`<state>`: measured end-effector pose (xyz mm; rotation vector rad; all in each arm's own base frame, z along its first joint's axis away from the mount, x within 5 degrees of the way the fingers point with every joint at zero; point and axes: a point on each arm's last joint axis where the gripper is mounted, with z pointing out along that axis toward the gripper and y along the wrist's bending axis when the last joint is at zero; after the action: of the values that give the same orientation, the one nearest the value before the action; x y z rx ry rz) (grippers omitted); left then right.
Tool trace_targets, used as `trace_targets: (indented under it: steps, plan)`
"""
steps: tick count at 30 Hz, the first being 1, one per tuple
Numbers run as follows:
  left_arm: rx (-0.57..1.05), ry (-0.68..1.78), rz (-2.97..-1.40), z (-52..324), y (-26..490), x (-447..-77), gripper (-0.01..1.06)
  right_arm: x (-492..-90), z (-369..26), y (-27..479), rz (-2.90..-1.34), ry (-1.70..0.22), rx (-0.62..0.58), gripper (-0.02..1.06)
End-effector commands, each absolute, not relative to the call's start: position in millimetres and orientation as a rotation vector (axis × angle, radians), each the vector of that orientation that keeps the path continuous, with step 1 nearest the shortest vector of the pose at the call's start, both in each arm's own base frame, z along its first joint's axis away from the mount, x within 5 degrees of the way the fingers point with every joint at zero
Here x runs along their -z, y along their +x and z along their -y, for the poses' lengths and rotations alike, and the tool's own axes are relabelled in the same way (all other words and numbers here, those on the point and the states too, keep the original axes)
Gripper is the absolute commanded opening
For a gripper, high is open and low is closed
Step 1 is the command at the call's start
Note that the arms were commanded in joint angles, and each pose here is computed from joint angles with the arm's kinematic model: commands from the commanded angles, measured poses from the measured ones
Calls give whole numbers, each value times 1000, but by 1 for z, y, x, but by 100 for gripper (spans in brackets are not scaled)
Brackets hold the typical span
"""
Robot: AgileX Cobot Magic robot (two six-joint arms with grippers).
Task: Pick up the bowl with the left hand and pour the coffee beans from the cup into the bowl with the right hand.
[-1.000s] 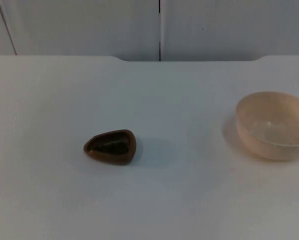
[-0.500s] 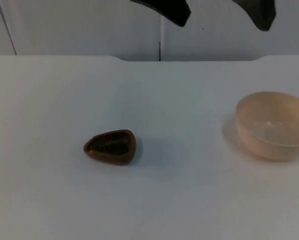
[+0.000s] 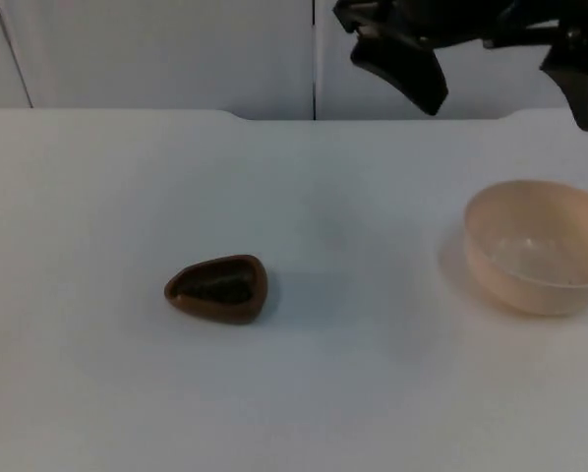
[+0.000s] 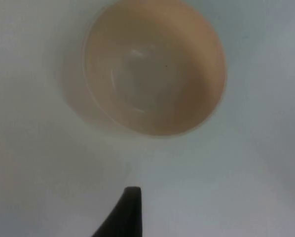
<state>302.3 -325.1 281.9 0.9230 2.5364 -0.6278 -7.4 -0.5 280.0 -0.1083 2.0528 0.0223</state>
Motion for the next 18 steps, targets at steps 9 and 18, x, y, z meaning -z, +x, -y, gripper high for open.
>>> trace_targets:
  steps: [9,18]
  plan:
    - [642,730,-2617,341,316,-251,99,-280,0,-7,-2042,-97,-21,105]
    - [657,452,-2716,350,328,-216,99,-280,0,-8,-2044,-97,-21,105]
